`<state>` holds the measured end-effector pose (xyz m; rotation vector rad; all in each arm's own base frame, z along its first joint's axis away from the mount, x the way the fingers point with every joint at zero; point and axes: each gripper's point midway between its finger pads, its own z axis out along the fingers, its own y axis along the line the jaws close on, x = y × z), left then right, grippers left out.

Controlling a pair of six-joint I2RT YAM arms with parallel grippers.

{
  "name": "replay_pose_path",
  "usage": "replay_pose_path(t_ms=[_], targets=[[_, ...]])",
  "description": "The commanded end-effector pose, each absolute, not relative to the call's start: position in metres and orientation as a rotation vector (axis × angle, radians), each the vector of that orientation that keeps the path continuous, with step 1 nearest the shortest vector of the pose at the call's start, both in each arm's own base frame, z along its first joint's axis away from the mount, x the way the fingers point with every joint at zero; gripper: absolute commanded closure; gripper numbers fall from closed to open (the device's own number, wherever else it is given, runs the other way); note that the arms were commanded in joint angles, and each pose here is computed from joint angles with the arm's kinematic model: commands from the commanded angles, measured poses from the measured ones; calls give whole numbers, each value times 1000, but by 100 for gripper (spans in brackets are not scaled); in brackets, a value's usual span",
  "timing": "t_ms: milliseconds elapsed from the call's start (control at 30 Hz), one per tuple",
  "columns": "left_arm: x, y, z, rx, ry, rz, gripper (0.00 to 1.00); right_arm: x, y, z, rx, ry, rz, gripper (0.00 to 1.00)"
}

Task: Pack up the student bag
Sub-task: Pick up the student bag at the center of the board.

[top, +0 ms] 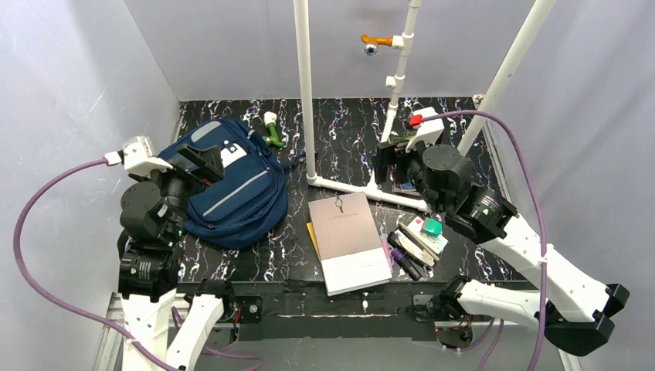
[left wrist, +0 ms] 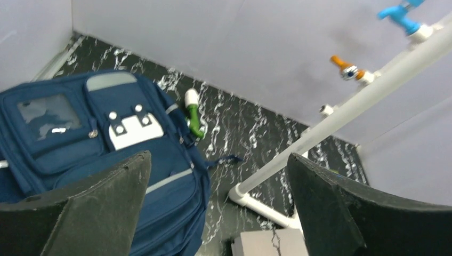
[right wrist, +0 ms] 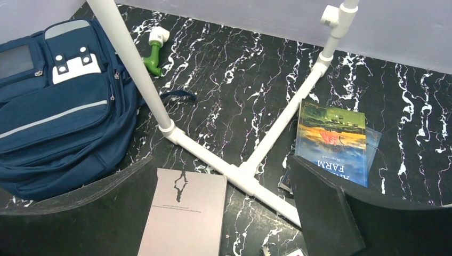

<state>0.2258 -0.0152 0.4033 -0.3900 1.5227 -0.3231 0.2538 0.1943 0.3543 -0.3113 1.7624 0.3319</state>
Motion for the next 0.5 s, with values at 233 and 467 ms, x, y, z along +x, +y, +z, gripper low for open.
replay_pose_path(t_ms=[233,467], targets=[[229,-28,319,-402,1832,-320,1,260,262,291,-412,1915,522,0],[202,-10,282,-487,1985,-195,1,189,397,203,-878,1885,557,0]])
